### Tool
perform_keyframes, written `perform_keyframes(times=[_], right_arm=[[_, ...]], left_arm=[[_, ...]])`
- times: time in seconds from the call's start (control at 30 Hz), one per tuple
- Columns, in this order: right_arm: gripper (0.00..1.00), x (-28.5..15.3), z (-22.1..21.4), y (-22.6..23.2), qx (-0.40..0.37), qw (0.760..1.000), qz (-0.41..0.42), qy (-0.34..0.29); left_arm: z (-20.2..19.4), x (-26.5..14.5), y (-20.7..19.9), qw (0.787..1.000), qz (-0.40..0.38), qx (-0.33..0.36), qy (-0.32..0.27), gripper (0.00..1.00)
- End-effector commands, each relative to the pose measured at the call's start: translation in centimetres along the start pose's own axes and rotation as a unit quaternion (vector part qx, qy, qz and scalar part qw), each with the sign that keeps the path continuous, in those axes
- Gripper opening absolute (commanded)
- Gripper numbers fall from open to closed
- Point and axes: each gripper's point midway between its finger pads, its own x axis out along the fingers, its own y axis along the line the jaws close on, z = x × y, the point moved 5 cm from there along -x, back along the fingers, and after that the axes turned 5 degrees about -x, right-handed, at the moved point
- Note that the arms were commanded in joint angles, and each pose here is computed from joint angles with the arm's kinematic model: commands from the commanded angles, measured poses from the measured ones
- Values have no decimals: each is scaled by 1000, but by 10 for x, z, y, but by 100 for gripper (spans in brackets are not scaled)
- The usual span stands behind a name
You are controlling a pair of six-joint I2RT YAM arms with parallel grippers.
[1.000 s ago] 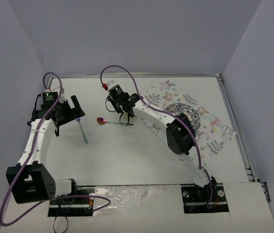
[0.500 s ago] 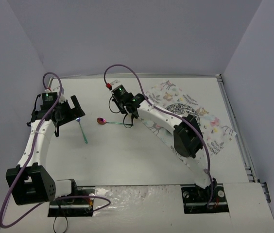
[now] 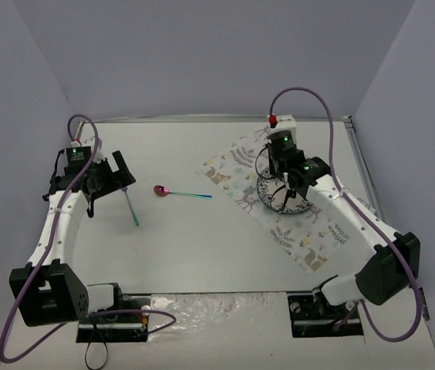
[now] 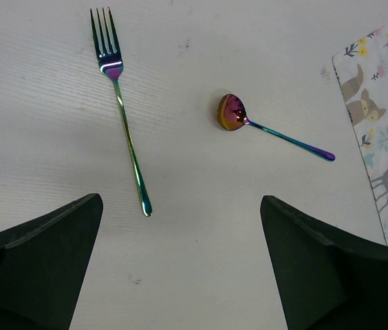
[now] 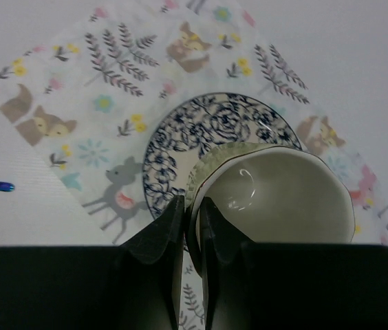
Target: Set the dinner table for one person
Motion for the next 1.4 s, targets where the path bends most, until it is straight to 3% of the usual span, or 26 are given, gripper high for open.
perform_keyframes(times=[0.0, 0.2, 0.47, 0.97, 1.37], right_arm=[[0, -27, -6, -61, 76, 993, -76, -50], [0, -32, -49, -140, 117, 981, -151, -22], [0, -24, -77, -186, 133, 974, -183, 15], [0, 8, -89, -214, 87, 983, -157, 32], [0, 21, -104, -230, 92, 987, -132, 23]], left_arm=[[16, -9, -8, 999, -21, 8, -40, 97], [12, -7, -13, 999, -32, 12, -34, 97], [9, -3, -12, 999, -20, 21, -32, 97], [3, 2, -14, 999, -7, 39, -28, 97], [1, 4, -16, 998, 1, 52, -28, 97]])
